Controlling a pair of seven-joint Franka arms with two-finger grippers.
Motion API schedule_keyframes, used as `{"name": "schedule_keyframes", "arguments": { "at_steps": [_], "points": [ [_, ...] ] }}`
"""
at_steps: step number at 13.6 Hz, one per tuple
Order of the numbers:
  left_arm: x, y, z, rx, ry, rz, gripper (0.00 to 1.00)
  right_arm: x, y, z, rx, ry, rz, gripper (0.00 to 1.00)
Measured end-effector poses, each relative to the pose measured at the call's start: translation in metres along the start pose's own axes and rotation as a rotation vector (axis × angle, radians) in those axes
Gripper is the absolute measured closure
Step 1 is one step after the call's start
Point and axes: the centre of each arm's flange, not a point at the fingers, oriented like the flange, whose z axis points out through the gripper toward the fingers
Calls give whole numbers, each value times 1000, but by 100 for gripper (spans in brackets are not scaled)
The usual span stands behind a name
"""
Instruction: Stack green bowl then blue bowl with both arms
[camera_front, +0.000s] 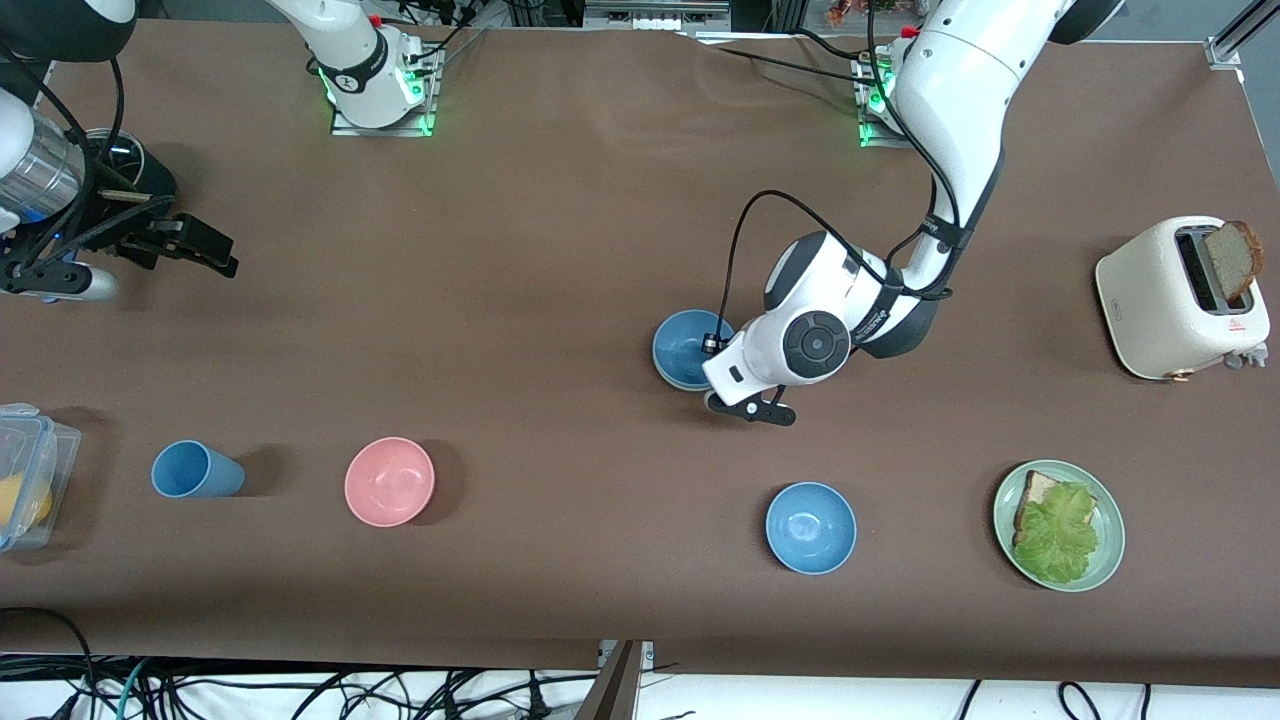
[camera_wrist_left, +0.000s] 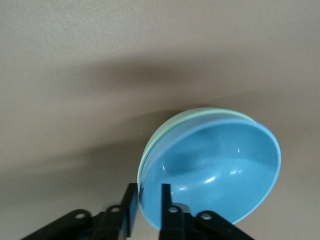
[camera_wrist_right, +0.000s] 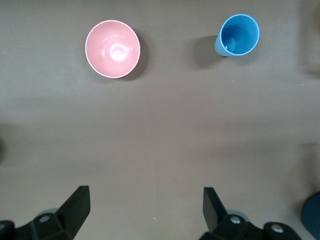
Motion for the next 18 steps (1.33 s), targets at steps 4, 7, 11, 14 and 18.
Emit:
{"name": "schedule_keyframes", "arguments": {
  "at_steps": [4, 7, 11, 14, 18],
  "points": [
    [4, -5, -16, -2, 26, -8, 29, 0, 0, 0, 0, 0, 0, 0],
    [2, -38, -88, 26, 79, -60, 0, 0, 0, 0, 0, 1, 0, 0],
    [-42, -106, -236, 52, 199, -155, 0, 0, 0, 0, 0, 2, 0, 0],
    [-94, -154, -310, 141, 214, -137, 0, 5, -1, -3, 7, 41, -1, 0],
    [-151, -194, -356, 154, 146, -109, 0, 10, -2, -2, 13, 81, -26, 0]
  ]
}}
